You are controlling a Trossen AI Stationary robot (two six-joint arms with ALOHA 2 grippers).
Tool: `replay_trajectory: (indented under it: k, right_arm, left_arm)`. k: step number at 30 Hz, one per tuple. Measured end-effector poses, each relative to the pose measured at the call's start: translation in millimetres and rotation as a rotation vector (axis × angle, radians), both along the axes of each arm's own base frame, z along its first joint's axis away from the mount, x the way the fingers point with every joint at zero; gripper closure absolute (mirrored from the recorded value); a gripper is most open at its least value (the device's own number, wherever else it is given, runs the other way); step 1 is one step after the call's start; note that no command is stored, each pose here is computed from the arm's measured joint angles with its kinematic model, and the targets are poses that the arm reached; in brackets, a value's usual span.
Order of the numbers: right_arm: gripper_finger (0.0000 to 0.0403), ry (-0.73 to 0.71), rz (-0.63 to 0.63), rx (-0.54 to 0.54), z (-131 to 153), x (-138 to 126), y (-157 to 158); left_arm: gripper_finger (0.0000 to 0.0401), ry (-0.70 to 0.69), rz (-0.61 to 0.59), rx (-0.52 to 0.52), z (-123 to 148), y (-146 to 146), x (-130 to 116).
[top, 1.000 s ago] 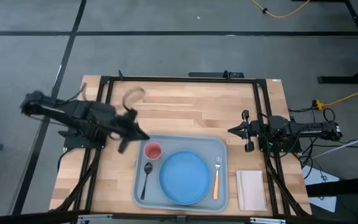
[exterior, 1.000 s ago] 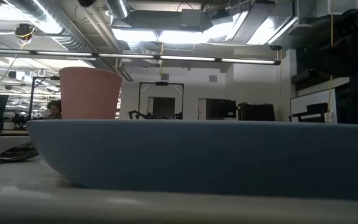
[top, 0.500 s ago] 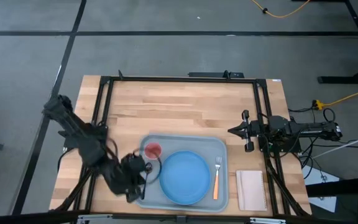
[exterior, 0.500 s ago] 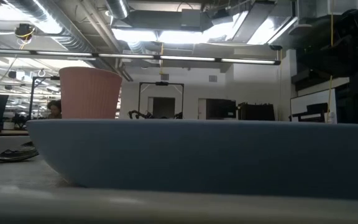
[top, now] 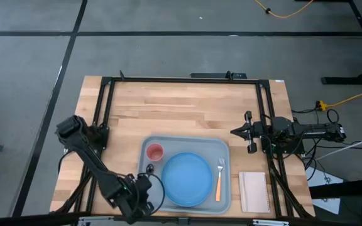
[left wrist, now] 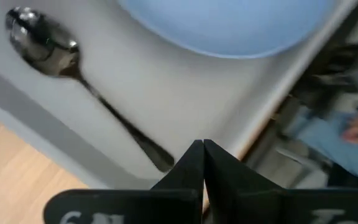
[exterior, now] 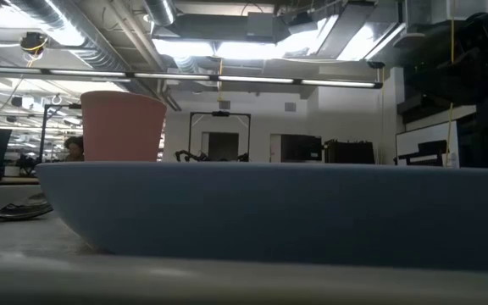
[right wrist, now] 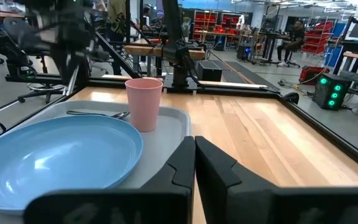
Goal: Pick and place plate/cup/fork/spoon on tray
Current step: Adjust the utensils on the gray tray
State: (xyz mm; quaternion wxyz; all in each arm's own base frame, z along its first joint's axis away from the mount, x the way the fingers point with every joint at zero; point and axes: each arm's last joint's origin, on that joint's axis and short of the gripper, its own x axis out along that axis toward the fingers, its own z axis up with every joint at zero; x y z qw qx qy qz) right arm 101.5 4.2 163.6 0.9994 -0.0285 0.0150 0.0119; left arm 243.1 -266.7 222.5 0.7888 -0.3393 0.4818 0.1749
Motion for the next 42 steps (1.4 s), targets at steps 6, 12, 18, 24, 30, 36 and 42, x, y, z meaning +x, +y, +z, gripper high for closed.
replay_trajectory:
  k: [6,12,18,24,30,36,42]
  right_arm:
    - [0.0386,0.0,0.0,0.0,0,0,0]
    - [0.0386,0.0,0.0,0.0,0,0,0]
    - [0.0386,0.0,0.0,0.0,0,0,0]
    - [0.0386,0.0,0.0,0.0,0,0,0]
    - [0.0386,0.0,0.0,0.0,0,0,0]
    - [0.0386,0.0,0.0,0.0,0,0,0]
    - [0.0386,0.0,0.0,0.0,0,0,0]
  left_arm:
    - [0.04,0.078,0.123,0.066,-33,0,7]
    - [0.04,0.147,0.225,0.114,-48,5,6]
    - [0.0401,0.231,0.318,0.126,-55,10,3]
    - [0.0401,0.241,0.371,0.13,-55,19,10]
    - [0.0401,0.274,0.393,0.135,-61,26,17]
    - [0.0401,0.303,0.402,0.109,-60,26,18]
    - [0.0401,0.349,0.429,0.079,-69,25,20]
